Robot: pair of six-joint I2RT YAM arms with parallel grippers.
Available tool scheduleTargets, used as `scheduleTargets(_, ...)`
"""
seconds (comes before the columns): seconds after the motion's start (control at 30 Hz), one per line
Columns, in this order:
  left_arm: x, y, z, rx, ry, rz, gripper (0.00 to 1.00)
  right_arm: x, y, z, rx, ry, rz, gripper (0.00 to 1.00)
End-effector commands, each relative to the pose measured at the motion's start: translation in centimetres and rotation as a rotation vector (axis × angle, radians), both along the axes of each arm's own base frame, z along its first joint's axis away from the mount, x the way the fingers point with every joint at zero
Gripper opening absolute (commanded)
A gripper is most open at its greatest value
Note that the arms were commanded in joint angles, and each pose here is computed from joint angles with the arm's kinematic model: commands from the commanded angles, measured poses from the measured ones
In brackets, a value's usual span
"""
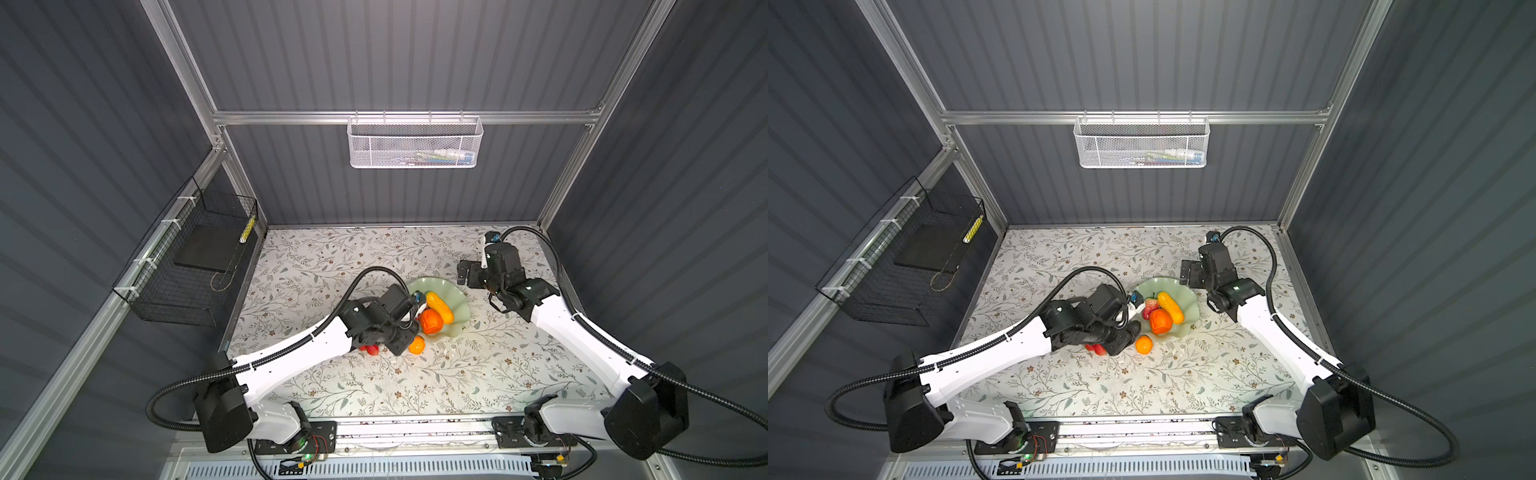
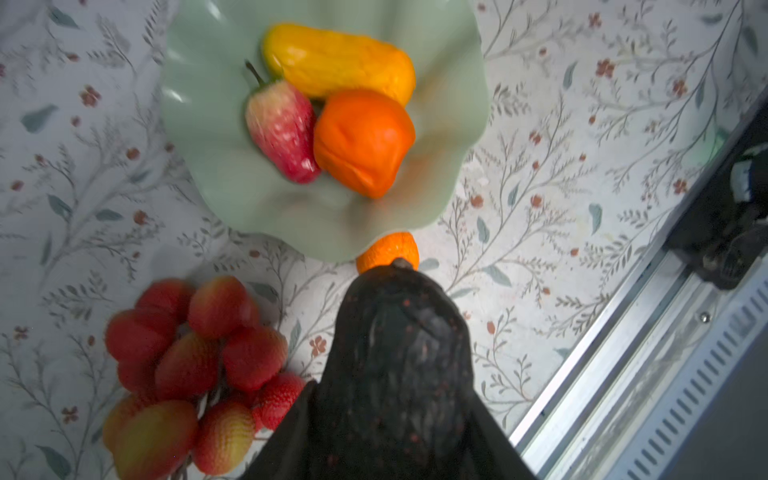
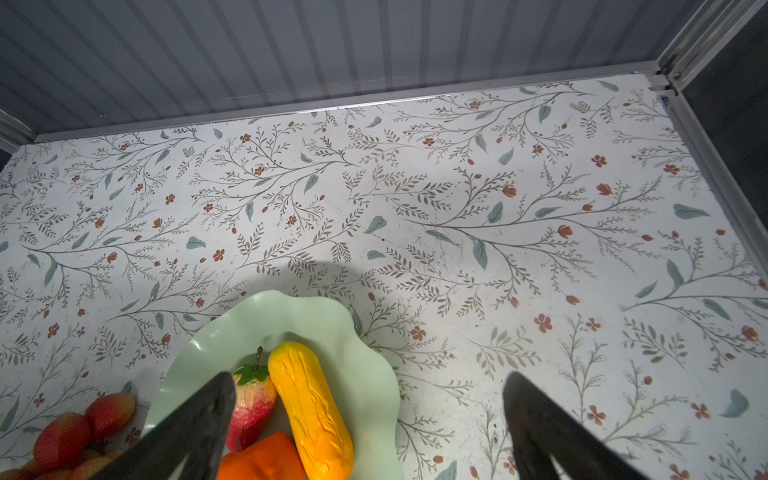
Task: Place and organize the fake fruits in the fruit bowl
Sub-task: 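Lift the avocado into the bowl and release it with the left gripper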
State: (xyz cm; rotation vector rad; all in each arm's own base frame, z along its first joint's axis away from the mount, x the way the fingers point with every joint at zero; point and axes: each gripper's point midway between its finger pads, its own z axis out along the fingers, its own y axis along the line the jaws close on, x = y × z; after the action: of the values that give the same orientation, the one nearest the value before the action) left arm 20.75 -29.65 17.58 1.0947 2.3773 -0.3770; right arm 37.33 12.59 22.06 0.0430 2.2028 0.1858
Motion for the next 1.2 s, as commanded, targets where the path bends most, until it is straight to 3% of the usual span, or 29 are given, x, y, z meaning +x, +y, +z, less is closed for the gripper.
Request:
scheduleTargets(0.0, 4.1, -1.5, 0.9, -0.031, -0.066, 0.065, 0.43, -0.5, -0.3, 0.5, 0.037, -0.009, -0.006, 0.99)
scheduleTargets(0.33, 14.1, -4.3, -1.0, -0.051, -0.120, 0.202, 0.45, -1.6, -2.0, 0.0, 0.037, -0.006, -0.039, 0.99)
scheduleTargets(0.6, 16.6, -5.4, -5.1, 0.038, -0.081, 0.210, 0.51, -1.5, -2.3, -0.4, 0.044, 0.004, -0.036, 0.99)
scheduleTargets(0.8, 16.7, -5.4, -6.8, 0.044, -0.055, 0.233, 0.68, -1.8, -2.2, -0.7, 0.052, 0.021, -0.030, 0.99)
scheduleTargets(0.97, 17.0, -5.6, -4.6, -0.009, -0.098, 0.236, 0.83, -2.2, -2.2, -0.9, 0.053, 0.038, -0.024, 0.99)
scheduleTargets(1.17, 18.1, -4.5, 2.4, -0.126, -0.255, 0.318, 0.98, -2.0, -1.3, -1.0, 0.058, 0.092, 0.012, 0.99)
